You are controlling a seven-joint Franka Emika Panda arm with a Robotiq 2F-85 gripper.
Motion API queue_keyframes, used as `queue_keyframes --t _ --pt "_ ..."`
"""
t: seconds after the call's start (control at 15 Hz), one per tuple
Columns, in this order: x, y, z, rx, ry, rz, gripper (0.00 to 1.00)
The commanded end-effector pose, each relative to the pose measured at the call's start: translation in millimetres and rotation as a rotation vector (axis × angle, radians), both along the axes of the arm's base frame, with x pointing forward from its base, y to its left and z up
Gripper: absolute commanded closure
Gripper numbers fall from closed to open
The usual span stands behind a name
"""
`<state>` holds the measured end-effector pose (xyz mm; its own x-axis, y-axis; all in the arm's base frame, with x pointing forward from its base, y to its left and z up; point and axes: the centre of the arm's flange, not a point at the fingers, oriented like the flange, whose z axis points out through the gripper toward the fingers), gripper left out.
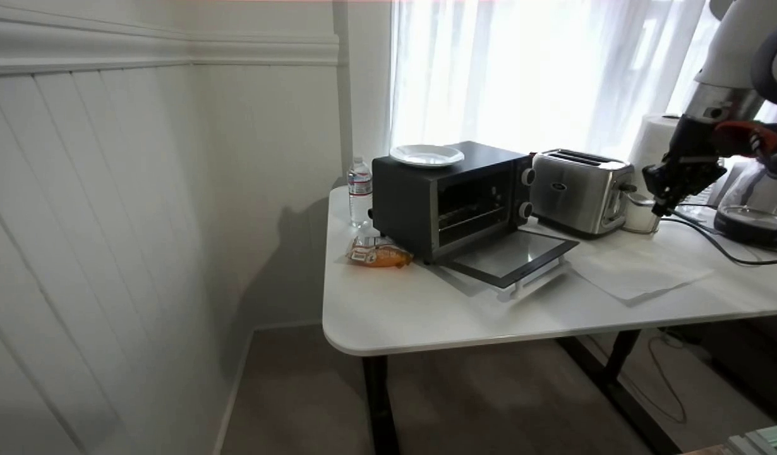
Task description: Pick up the orange packet from the white plate and put it on the table behind the toaster, pick up the silver fork and spoon from the white plate and put them on the sheet of kitchen paper on the table
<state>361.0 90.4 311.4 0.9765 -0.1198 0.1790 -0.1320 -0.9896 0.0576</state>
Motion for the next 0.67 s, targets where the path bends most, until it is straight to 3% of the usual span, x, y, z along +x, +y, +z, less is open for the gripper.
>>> queue_keyframes --t 0.0,0.4,0.47,0.6 --pt "0.8 0.5 2.5 0.001 -0.007 0.001 0.89" --pt "2.3 1.5 4.9 0.001 -0.013 0.003 0.89" --pt "2.3 1.5 4.9 0.001 -0.013 0.003 0.97" --pt "25.2 2.8 -14.6 0.008 -0.027 -0.044 0.97"
